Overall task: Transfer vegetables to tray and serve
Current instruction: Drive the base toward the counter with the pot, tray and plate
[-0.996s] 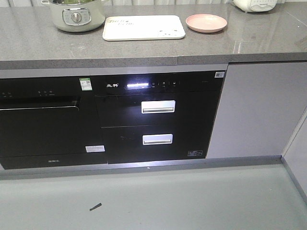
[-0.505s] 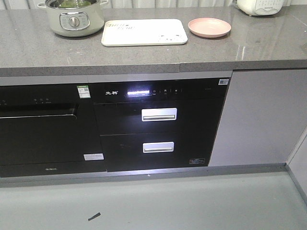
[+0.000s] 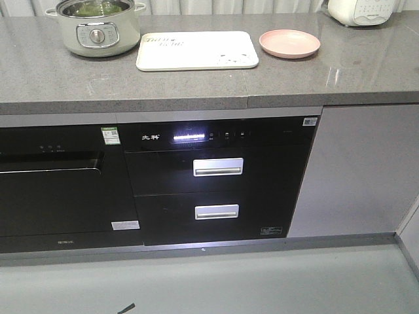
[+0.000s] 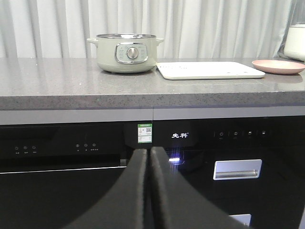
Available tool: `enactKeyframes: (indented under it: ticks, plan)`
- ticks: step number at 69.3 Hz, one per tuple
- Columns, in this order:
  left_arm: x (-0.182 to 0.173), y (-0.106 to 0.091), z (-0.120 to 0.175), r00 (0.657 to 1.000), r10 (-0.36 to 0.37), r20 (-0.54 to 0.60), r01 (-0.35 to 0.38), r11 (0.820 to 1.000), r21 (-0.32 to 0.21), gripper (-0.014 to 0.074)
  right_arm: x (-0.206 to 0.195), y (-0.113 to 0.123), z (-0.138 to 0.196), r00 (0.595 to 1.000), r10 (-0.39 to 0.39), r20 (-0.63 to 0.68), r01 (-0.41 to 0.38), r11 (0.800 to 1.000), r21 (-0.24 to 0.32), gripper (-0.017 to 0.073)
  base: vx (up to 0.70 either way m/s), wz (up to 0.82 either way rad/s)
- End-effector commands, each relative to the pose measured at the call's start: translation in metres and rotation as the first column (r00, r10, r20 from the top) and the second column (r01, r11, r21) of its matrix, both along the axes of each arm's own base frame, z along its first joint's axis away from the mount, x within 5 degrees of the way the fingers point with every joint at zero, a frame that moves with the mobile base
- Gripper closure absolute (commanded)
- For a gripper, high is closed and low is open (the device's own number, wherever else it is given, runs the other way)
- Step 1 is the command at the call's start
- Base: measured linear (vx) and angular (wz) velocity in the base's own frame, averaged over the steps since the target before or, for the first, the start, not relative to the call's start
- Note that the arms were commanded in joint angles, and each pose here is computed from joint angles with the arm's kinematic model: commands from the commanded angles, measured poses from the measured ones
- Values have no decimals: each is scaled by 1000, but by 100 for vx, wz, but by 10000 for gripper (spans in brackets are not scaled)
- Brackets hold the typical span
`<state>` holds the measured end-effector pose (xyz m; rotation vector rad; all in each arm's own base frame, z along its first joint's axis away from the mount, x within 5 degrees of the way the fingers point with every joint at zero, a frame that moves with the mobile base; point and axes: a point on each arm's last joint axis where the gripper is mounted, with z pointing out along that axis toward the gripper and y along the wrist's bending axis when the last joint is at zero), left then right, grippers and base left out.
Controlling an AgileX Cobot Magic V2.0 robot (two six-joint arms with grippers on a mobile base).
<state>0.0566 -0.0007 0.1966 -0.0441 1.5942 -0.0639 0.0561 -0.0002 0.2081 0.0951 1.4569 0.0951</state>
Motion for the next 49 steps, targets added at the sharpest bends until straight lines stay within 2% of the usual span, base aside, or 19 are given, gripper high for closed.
enactKeyframes:
  ticks: [1, 49]
  plan:
    - [0, 0, -2, 998, 0, 59, 1, 1000, -14, 599, -1, 1, 2, 998, 8, 65, -7, 1000, -15, 562, 10, 0]
    - [0, 0, -2, 998, 0, 59, 1, 1000, -14, 599, -1, 1, 2, 998, 8, 65, -7, 1000, -15, 562, 12, -1]
